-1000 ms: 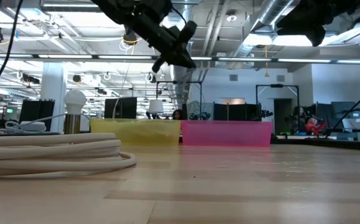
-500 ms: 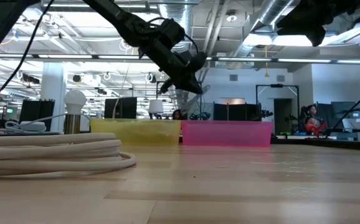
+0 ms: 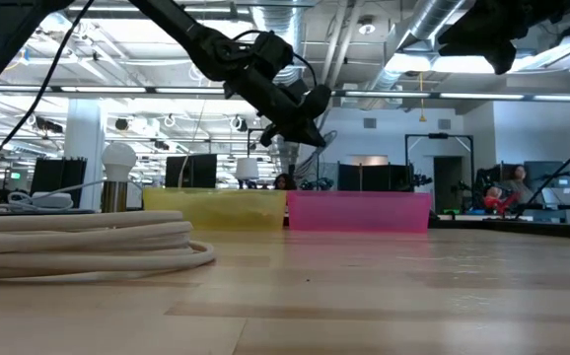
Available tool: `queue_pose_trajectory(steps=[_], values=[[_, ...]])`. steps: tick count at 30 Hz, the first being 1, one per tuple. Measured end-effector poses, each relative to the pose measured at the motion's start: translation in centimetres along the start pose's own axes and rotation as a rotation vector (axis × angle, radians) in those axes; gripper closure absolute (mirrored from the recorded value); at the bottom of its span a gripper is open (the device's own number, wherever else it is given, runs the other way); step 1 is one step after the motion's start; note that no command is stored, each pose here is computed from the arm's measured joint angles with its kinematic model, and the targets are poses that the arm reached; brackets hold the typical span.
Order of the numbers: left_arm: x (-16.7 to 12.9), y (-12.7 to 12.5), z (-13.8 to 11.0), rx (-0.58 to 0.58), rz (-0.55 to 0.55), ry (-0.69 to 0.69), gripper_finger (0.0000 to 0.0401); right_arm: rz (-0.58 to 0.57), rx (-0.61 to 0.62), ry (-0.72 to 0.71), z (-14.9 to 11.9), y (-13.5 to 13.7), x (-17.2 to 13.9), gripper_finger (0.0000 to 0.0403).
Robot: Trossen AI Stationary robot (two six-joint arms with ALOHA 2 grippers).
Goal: Pick & Place USB Port
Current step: Put the small black and white charger cable into the red bin, then put the large white charger cable into the yellow bin
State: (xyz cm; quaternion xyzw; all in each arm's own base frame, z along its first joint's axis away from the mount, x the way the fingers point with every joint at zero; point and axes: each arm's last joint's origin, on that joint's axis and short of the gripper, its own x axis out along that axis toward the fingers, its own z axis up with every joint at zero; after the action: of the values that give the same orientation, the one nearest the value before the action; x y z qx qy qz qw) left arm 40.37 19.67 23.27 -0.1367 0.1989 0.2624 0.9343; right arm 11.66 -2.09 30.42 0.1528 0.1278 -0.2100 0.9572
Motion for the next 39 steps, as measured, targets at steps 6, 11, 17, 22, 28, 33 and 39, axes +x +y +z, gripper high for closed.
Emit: queue_pose_trajectory(steps=[6,11,17,22,28,33,39], values=[[0.01,-0.15,-0.21,-0.001,-0.006,0.007,0.0398,0.000,0.000,0.000,0.00,0.00,0.00,0.0296],[-0.01,-0.46,-0.32,0.002,-0.011,0.012,0.0398,0.000,0.000,0.000,0.00,0.00,0.00,0.0296],[-0.02,-0.73,-0.41,0.005,-0.017,0.018,0.0398,0.000,0.000,0.000,0.00,0.00,0.00,0.0296],[-0.03,-0.72,-0.44,0.005,-0.016,0.020,0.0396,0.000,0.000,0.000,0.00,0.00,0.00,0.0296],[-0.03,-0.69,-0.42,0.005,-0.008,0.018,0.0371,0.000,0.000,0.000,0.00,0.00,0.00,0.0296],[-0.04,-0.65,-0.47,0.005,-0.003,0.023,0.0344,0.000,0.000,0.000,0.00,0.00,0.00,0.0296],[-0.04,-0.66,-0.66,0.006,0.000,0.041,0.0338,0.000,0.000,0.000,0.00,0.00,0.00,0.0296]])
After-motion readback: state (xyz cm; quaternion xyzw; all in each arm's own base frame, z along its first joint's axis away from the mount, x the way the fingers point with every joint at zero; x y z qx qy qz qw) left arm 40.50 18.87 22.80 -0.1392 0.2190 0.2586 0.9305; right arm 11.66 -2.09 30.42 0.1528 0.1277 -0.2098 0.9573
